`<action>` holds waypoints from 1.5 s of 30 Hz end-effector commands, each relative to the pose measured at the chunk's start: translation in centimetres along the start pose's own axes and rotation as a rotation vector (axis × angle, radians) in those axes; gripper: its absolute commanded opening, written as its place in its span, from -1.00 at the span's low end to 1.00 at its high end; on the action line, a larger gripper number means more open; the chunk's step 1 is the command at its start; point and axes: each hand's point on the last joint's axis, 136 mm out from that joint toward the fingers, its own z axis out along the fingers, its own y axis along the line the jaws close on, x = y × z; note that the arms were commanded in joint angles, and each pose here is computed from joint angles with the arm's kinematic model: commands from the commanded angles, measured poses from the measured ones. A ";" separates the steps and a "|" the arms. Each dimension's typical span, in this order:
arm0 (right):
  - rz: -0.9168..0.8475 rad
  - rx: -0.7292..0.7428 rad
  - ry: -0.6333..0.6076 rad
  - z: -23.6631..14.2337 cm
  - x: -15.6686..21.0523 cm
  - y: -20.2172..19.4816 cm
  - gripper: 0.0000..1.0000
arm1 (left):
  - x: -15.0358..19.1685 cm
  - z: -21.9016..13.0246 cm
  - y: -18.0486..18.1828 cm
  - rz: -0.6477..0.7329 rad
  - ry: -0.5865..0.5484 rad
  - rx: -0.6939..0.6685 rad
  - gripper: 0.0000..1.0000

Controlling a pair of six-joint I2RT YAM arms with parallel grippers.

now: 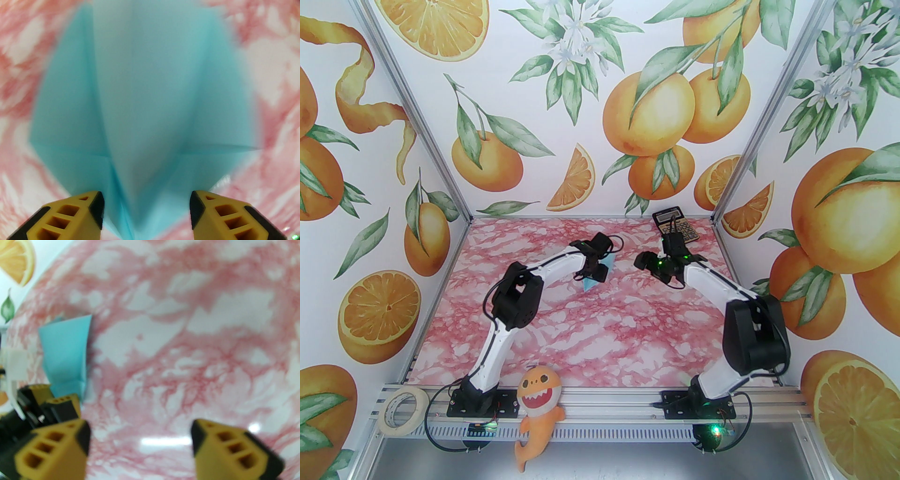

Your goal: Fold a paper plane with a square sheet of paper (fold left side to right side)

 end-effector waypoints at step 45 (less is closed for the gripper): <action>-0.435 0.257 -0.866 -4.3 -3.1 -9.6 1.00 | 8.0 -9.9 30.1 -0.146 -0.890 -0.442 0.99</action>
